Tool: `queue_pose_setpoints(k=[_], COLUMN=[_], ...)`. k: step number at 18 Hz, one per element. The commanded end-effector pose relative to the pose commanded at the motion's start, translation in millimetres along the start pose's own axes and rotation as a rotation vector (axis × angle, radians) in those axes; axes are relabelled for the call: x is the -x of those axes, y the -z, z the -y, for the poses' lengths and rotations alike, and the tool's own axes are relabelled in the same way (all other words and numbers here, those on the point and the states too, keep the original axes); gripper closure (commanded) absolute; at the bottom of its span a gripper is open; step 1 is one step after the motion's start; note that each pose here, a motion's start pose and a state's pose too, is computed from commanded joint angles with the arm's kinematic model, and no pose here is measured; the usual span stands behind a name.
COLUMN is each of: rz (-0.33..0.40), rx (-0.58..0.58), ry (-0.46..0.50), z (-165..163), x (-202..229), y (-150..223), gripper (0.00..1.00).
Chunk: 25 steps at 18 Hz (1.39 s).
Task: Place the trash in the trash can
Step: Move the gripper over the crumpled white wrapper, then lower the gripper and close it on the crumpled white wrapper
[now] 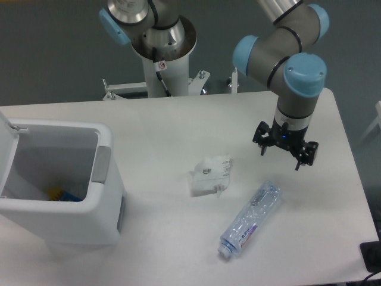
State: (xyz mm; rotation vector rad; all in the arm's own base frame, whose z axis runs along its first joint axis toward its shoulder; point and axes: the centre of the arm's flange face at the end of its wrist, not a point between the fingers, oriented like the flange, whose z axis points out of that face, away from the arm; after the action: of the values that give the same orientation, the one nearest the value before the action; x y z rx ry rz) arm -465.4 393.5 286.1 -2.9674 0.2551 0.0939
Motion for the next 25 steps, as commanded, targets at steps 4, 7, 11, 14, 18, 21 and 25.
queue_pose_setpoints(k=[4, 7, 11, 14, 18, 21, 25], rz=[-0.062, -0.072, -0.113, -0.126, -0.144, -0.149, -0.145], rx=[0.006, -0.007, 0.007, 0.013, 0.021, 0.023, 0.023], ry=[-0.038, -0.054, -0.072, -0.079, -0.078, -0.077, -0.083], z=[12, 23, 24, 26, 25, 27, 31], x=[-45, -60, -87, -94, -96, -94, -94], y=[-22, -22, -37, -43, -53, -58, -56], gripper=[0.00, 0.00, 0.00, 0.00, 0.00, 0.06, 0.75])
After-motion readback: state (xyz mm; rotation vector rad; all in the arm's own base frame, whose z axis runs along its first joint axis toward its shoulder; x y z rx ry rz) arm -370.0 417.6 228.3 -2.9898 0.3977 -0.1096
